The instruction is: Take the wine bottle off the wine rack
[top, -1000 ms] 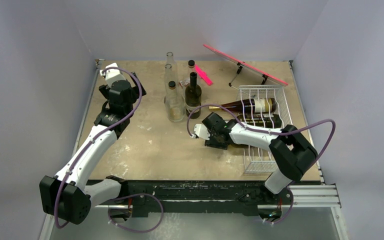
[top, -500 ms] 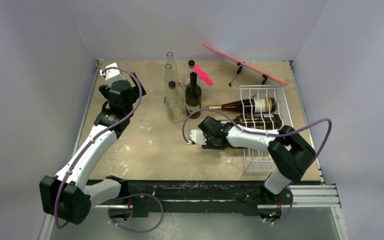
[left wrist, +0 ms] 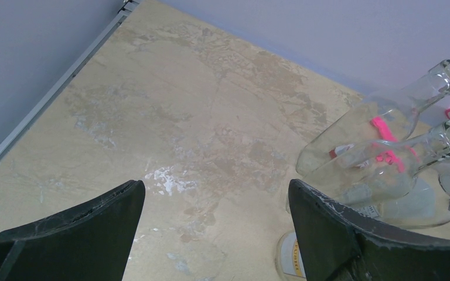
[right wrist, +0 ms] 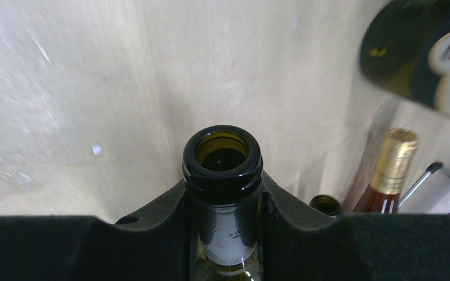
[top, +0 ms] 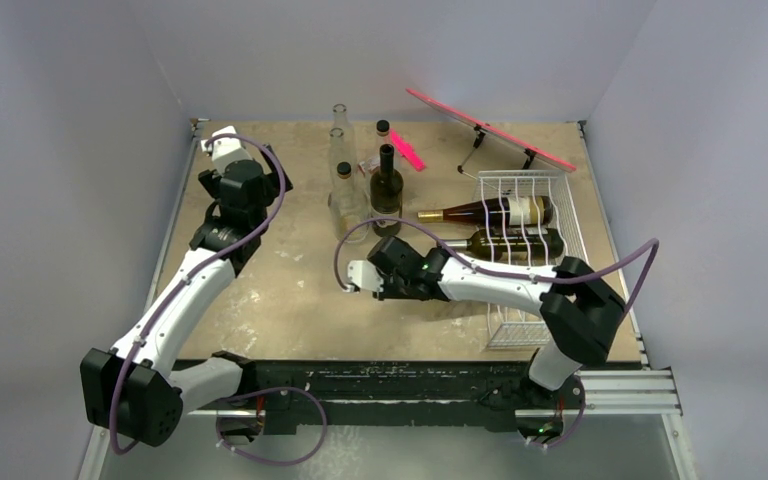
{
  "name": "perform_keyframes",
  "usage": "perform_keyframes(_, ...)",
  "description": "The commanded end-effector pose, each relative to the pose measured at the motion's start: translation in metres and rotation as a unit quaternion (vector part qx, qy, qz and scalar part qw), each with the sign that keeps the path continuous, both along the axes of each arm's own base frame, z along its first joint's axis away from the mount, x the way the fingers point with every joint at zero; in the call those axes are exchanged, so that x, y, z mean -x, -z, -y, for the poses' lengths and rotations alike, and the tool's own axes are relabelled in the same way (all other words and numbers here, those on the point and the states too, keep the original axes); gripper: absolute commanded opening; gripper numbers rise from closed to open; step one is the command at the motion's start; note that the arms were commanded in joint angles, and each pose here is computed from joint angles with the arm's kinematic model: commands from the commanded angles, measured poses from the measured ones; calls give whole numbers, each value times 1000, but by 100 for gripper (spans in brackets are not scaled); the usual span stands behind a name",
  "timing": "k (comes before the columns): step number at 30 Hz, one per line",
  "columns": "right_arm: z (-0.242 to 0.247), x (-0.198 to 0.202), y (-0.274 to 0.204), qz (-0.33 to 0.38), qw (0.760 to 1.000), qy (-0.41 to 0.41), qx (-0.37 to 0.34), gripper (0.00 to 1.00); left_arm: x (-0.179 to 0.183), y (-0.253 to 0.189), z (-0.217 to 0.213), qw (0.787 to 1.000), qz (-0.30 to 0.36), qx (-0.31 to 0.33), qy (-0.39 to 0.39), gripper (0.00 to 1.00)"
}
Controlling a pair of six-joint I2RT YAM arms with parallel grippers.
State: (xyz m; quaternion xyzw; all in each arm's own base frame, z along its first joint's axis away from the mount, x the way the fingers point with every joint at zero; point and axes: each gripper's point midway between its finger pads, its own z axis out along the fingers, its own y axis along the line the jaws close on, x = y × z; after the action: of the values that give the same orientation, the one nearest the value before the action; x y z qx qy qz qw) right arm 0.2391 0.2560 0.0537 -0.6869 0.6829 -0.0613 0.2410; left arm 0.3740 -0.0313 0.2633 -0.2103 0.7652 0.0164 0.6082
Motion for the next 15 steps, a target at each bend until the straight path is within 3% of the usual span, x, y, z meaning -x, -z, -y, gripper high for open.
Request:
perform_keyframes(1,-48,0,-52,15,995,5,-99,0,-6,-21,-3,1000,28,3,-10,92)
perform_keyframes(7,-84,17,-97,-10,981,-36,-190,0,-6,-21,-4,1000,27,1,-10,92)
perform_keyframes(15,-125,42,-185,-11,920,-116,-373,0,-6,-20,-5,1000,24,-1,-14,92)
